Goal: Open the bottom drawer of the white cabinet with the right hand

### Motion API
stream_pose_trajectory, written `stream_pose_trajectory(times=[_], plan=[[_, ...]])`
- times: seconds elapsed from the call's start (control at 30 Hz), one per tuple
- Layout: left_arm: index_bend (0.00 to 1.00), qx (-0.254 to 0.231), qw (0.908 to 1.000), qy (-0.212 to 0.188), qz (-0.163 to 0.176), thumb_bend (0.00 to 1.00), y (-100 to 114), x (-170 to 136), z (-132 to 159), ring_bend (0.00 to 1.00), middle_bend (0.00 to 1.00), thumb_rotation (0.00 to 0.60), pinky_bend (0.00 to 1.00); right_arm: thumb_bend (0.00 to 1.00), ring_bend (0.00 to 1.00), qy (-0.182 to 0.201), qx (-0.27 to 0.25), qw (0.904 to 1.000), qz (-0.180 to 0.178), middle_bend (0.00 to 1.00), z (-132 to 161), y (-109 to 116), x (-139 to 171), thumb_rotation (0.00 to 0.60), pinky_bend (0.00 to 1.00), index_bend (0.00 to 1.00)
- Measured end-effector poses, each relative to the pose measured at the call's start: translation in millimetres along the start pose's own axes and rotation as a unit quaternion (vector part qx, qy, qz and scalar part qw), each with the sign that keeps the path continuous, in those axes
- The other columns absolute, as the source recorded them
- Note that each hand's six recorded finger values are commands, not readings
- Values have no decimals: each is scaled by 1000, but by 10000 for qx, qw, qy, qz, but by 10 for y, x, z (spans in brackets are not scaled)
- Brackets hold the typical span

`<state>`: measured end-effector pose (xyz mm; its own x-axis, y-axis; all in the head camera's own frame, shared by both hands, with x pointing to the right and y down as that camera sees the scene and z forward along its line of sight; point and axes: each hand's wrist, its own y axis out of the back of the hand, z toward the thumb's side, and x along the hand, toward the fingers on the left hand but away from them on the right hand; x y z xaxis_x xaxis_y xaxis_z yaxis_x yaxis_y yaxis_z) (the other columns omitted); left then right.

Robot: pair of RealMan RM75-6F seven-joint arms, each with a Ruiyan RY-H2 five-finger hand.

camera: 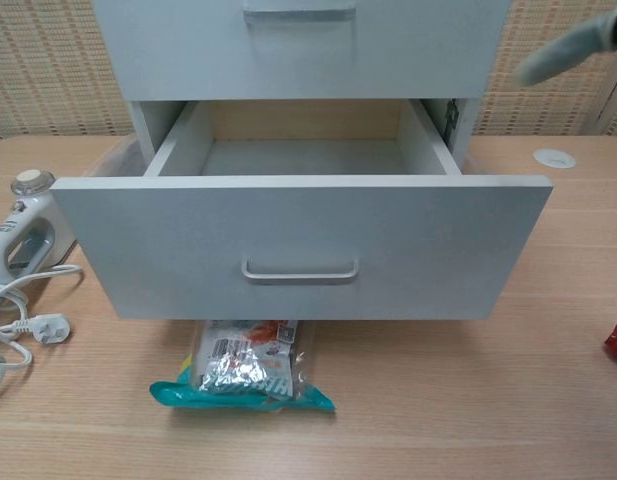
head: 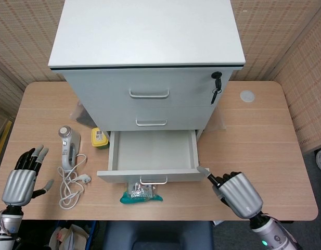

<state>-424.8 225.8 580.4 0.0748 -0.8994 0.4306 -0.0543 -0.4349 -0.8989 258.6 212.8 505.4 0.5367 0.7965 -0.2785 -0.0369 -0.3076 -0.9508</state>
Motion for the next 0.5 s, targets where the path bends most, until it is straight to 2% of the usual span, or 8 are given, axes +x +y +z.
stream_pose_trajectory(times=[0.13,0.33,0.43,0.5], plan=[[0,2,10000,19,10,249,6,-7,-5,0,0,600,92,362,601,-567,51,9982,-181,612,-336,138,193,600,733,170],[0,-5,10000,90,39,249,21,-21,-19,0,0,600,92,278,306,-1363,117,9906,-58,331,-826,55,454,600,481,164],[0,-6,9999,101,60,249,31,-27,-10,0,0,600,92,271,240,-1702,111,9853,7,258,-1033,-26,583,600,416,143],[0,-4,9999,112,82,249,41,-35,-5,0,0,600,92,270,236,-1877,107,9822,41,251,-1133,-81,659,600,413,137]])
